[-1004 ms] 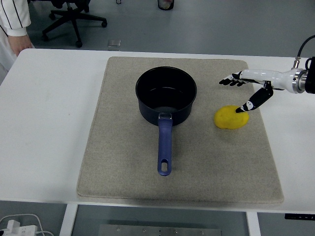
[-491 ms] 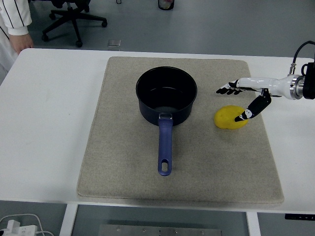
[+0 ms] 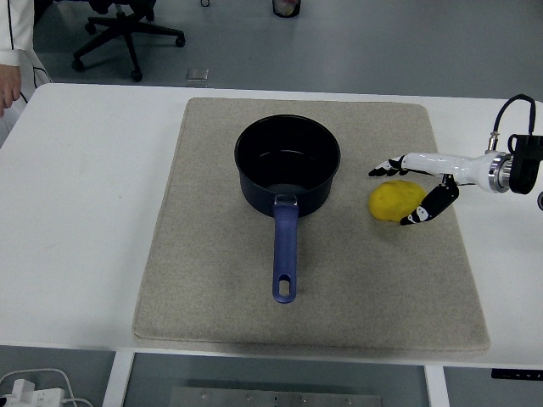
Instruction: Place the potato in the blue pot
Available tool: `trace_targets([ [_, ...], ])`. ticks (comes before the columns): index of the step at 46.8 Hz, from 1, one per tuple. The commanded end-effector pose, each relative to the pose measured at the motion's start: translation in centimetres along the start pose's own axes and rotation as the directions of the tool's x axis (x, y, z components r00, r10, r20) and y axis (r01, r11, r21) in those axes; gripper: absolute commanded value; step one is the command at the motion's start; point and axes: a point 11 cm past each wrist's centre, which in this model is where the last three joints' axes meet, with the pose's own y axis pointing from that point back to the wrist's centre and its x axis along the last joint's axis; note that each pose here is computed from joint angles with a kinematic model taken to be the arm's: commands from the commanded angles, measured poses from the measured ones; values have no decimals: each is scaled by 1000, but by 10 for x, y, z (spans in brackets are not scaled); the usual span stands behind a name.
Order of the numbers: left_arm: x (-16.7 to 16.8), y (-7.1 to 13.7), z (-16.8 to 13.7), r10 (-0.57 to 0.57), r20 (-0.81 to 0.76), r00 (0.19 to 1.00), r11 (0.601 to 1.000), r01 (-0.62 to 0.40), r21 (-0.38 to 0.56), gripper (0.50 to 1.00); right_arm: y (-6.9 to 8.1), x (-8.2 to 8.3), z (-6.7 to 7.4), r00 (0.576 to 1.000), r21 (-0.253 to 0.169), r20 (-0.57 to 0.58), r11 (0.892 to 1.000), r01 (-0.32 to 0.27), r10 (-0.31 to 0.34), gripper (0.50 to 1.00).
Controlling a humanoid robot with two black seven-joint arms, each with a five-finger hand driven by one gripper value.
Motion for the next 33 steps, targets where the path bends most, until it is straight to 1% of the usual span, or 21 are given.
trace_targets([
  [1,0,0,0,1,0,1000,1000,-1,0,996,-1,-2,1,1000,-2,0,1000,-14,14,928],
  [10,0,0,0,1,-1,1000,1000,-1,0,996,-2,-1,2,999,-2,-8,999,-40,40,917],
  [16,0,0,0,1,0,1000,1000,-1,1,996,-4,-6,3,999,-1,-5,999,-50,50,911],
  [21,0,0,0,1,0,1000,1000,-1,1,996,-6,-11,4,999,-4,-5,999,-41,40,897],
  [25,0,0,0,1,0,1000,1000,-1,0,996,-6,-12,6,999,-7,-9,999,-46,46,844],
  [26,0,0,0,1,0,1000,1000,-1,0,996,-6,-12,6,999,-7,-9,999,-49,49,824],
  [32,0,0,0,1,0,1000,1000,-1,0,996,-6,-14,6,999,1,-23,999,-45,45,758],
  [33,0,0,0,-1,0,1000,1000,1,1,996,-6,-14,6,999,2,-29,999,-42,42,754],
])
